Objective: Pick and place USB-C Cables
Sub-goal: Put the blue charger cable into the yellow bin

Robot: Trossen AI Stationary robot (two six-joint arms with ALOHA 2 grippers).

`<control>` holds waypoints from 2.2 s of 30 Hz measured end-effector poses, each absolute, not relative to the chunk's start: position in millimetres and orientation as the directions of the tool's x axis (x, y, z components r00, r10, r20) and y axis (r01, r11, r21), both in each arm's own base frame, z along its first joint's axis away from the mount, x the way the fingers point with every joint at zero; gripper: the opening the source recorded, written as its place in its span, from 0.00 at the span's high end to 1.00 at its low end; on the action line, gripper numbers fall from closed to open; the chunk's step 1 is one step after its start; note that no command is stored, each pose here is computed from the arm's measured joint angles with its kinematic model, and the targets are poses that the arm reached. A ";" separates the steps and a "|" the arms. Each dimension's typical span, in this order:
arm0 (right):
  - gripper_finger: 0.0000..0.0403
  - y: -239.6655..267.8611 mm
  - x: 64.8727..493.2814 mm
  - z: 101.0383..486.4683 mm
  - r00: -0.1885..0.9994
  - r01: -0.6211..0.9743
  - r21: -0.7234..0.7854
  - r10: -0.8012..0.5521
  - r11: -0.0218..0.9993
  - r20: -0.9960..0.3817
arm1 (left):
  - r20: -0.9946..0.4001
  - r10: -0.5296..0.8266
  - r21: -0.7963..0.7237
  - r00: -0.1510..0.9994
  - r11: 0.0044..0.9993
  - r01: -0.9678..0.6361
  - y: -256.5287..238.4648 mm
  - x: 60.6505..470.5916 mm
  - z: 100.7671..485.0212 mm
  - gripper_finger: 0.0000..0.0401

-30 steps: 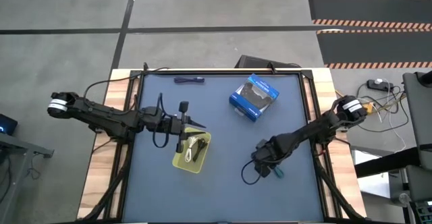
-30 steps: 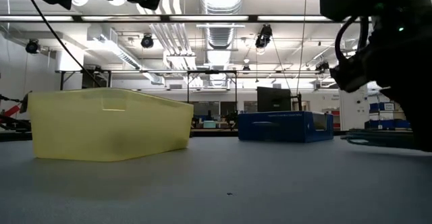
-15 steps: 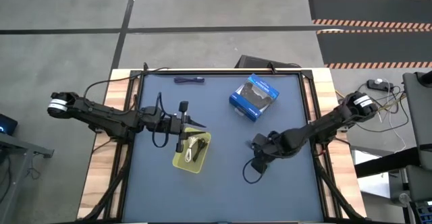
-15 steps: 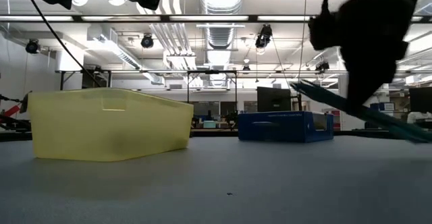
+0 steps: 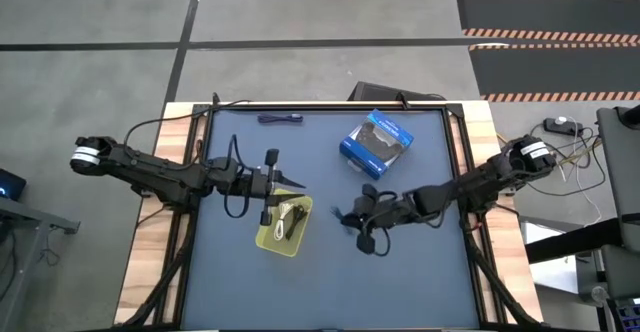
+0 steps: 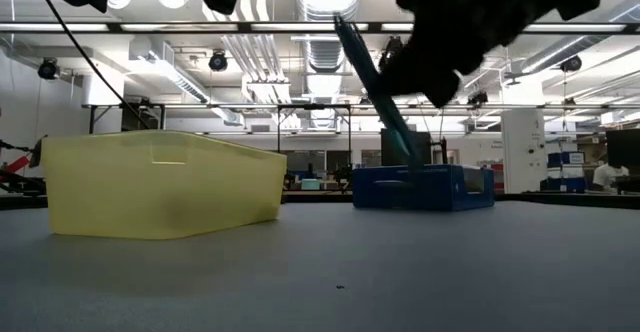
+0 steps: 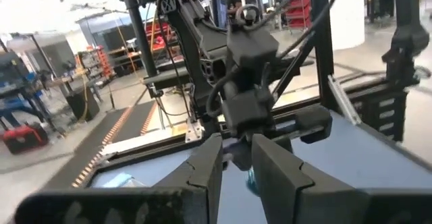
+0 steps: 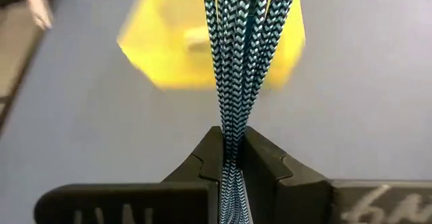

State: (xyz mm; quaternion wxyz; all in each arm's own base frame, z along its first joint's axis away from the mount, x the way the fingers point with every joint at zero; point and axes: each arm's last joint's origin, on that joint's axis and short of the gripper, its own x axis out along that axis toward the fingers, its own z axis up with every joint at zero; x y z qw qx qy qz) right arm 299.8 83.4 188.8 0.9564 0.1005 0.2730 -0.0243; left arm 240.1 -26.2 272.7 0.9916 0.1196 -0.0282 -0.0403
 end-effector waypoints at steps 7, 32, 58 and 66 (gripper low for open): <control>0.94 82.6 312.0 214.6 0.964 -0.027 -0.010 0.024 1.000 -0.264 | 0.044 -0.088 0.097 0.995 0.992 0.083 -26.3 241.1 271.7 0.84; 0.94 71.6 318.2 232.9 0.997 -0.017 -0.058 0.012 0.998 -0.079 | 0.150 -0.207 -0.163 0.967 0.959 0.231 -34.4 280.9 242.0 0.72; 0.94 63.1 319.7 228.9 0.993 0.010 -0.050 -0.016 0.999 -0.120 | 0.235 -0.159 -0.176 0.959 0.963 0.202 -37.1 314.6 224.6 0.62; 0.89 63.2 319.5 227.9 0.991 0.007 -0.054 -0.014 0.998 -0.130 | 0.224 -0.153 -0.181 0.963 0.964 0.195 -36.7 314.1 222.5 0.86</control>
